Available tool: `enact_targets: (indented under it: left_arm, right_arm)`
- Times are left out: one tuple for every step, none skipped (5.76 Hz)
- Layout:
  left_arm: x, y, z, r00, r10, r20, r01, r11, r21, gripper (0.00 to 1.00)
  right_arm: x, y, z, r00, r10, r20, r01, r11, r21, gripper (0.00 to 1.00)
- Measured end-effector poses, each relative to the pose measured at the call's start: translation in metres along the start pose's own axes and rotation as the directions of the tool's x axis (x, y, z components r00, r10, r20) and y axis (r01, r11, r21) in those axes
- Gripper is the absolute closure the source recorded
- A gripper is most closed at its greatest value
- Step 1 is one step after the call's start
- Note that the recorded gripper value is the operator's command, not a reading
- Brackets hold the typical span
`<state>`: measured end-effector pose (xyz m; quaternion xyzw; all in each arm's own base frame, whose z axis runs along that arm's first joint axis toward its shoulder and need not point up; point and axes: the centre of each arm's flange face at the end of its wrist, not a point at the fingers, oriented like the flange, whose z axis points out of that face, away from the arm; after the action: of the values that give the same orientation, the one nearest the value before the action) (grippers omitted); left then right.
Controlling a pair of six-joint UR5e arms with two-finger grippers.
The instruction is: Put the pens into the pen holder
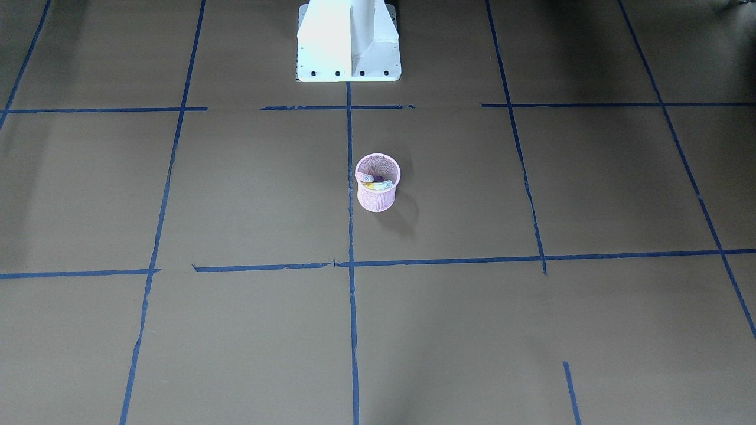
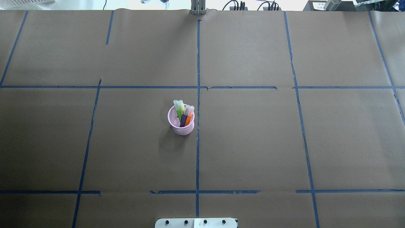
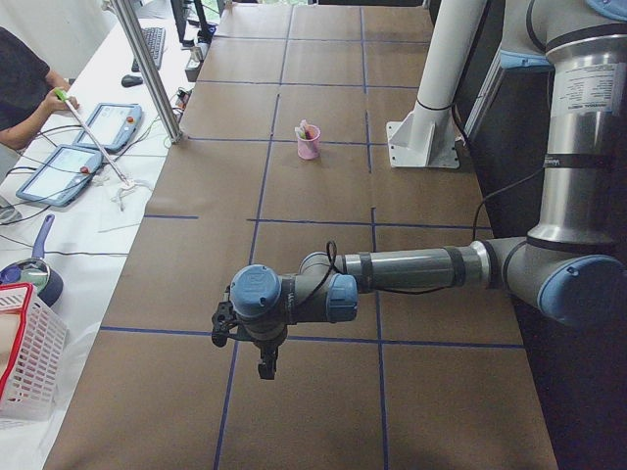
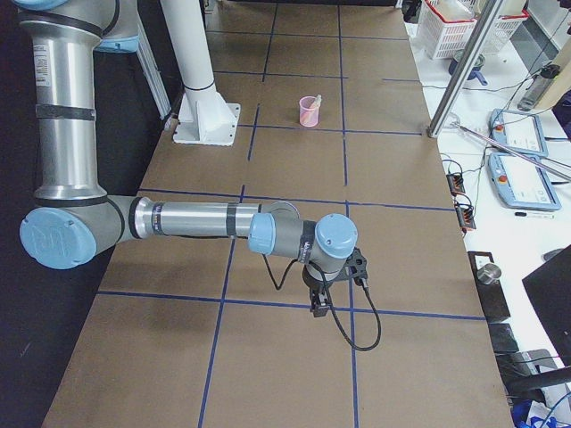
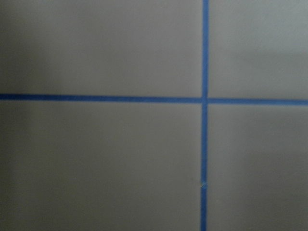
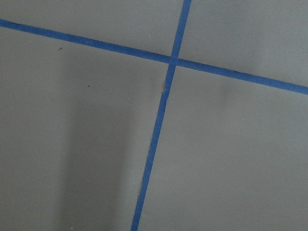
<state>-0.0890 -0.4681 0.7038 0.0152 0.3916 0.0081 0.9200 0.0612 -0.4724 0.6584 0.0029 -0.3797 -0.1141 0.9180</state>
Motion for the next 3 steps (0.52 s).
enact_targets:
  left_arm:
    - [-0.002, 0.005, 0.003, 1.000, 0.003, -0.003, -0.003, 1.000, 0.001, 0.00]
    - [0.004, 0.004, 0.001, 1.000, 0.004, -0.006, -0.004, 1.000, -0.001, 0.00]
    - [0.029, -0.006, 0.000, 1.000, 0.026, -0.006, -0.026, 0.999, -0.032, 0.00]
  right_arm:
    - [0.000, 0.000, -0.001, 1.000, -0.001, -0.003, 0.001, 1.000, 0.004, 0.00]
    - [-0.001, 0.001, -0.001, 1.000, -0.007, -0.006, 0.007, 1.000, 0.012, 0.00]
    - [-0.002, 0.001, -0.002, 1.000, -0.013, -0.008, 0.013, 1.000, 0.021, 0.00]
